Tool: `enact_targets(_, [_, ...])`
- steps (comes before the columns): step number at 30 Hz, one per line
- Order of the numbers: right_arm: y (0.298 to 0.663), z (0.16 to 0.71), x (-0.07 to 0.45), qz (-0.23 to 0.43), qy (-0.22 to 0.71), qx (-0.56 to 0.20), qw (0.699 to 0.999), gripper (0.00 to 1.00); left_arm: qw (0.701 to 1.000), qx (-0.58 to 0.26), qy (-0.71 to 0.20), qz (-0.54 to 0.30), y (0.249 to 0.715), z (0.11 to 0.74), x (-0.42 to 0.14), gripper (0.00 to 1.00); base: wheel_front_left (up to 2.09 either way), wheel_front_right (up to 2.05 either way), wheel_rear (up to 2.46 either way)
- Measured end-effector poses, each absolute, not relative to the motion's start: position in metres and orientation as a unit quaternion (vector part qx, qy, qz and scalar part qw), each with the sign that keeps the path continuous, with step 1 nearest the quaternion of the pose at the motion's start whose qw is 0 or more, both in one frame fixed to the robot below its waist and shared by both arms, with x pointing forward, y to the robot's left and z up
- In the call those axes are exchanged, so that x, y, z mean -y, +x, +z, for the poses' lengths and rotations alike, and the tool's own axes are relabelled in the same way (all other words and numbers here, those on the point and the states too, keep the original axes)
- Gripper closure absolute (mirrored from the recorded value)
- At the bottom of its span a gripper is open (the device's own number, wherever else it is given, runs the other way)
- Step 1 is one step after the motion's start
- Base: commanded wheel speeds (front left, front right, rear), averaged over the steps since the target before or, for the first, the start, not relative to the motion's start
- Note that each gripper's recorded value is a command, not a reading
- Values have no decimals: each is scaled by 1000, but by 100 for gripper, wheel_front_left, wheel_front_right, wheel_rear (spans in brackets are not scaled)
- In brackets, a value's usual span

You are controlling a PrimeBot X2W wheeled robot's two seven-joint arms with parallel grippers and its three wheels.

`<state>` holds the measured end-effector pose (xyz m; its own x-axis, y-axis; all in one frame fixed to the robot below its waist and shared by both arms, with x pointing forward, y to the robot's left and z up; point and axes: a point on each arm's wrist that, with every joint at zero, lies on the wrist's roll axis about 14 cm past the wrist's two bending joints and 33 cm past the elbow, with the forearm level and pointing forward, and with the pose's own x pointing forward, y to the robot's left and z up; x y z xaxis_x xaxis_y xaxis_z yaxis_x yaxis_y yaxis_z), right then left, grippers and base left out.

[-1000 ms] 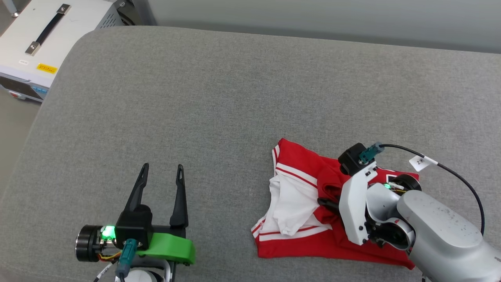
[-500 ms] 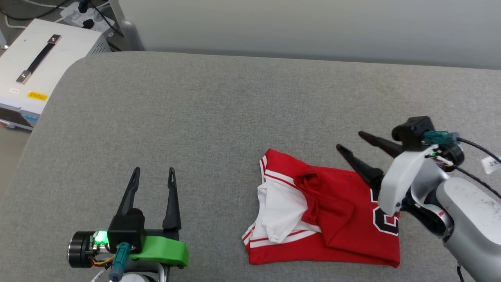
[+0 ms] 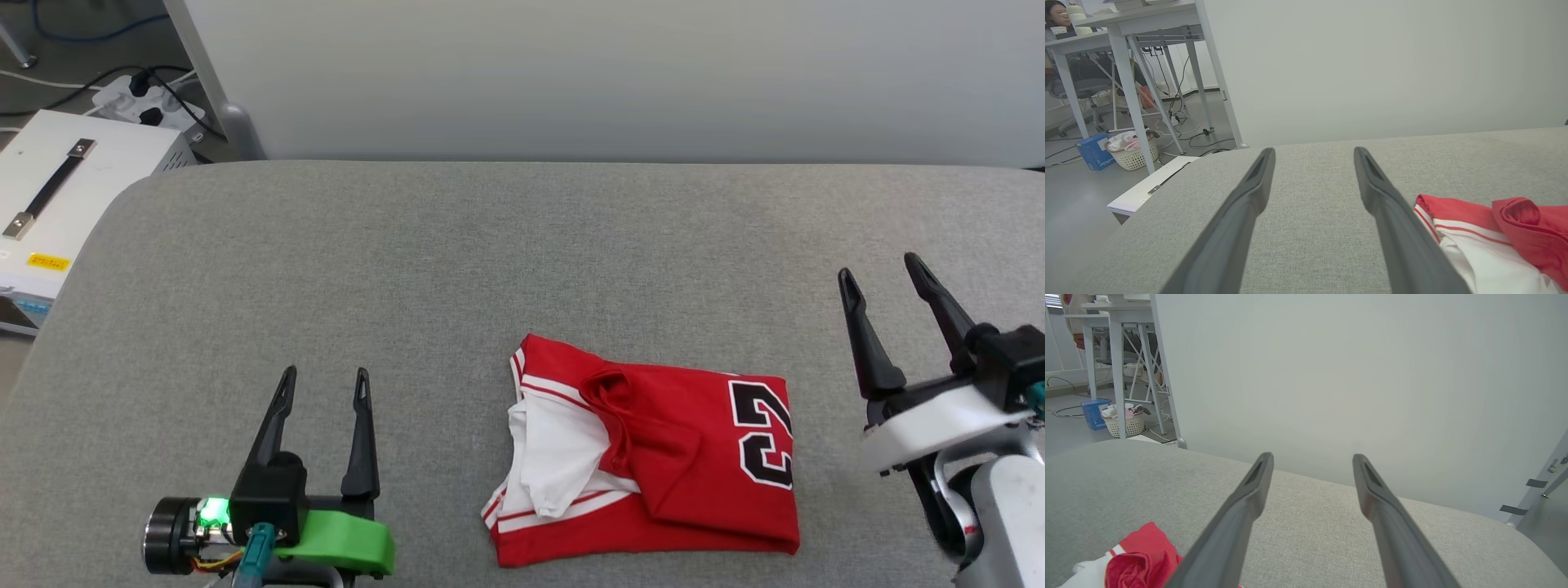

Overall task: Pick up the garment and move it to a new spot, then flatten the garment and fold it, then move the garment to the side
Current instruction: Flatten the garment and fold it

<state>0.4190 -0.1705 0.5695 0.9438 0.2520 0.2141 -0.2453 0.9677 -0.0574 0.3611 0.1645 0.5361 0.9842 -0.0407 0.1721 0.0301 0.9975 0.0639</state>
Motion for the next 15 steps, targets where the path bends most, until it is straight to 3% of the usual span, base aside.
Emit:
enact_targets(8, [384, 561, 185, 61, 15, 118, 991, 0, 995, 92, 30, -23, 357, 539, -162, 0, 0, 0, 0])
enact_targets(15, [357, 539, 174, 54, 39, 91, 994, 0, 996, 86, 24, -26, 350, 536, -162, 0, 0, 0, 0])
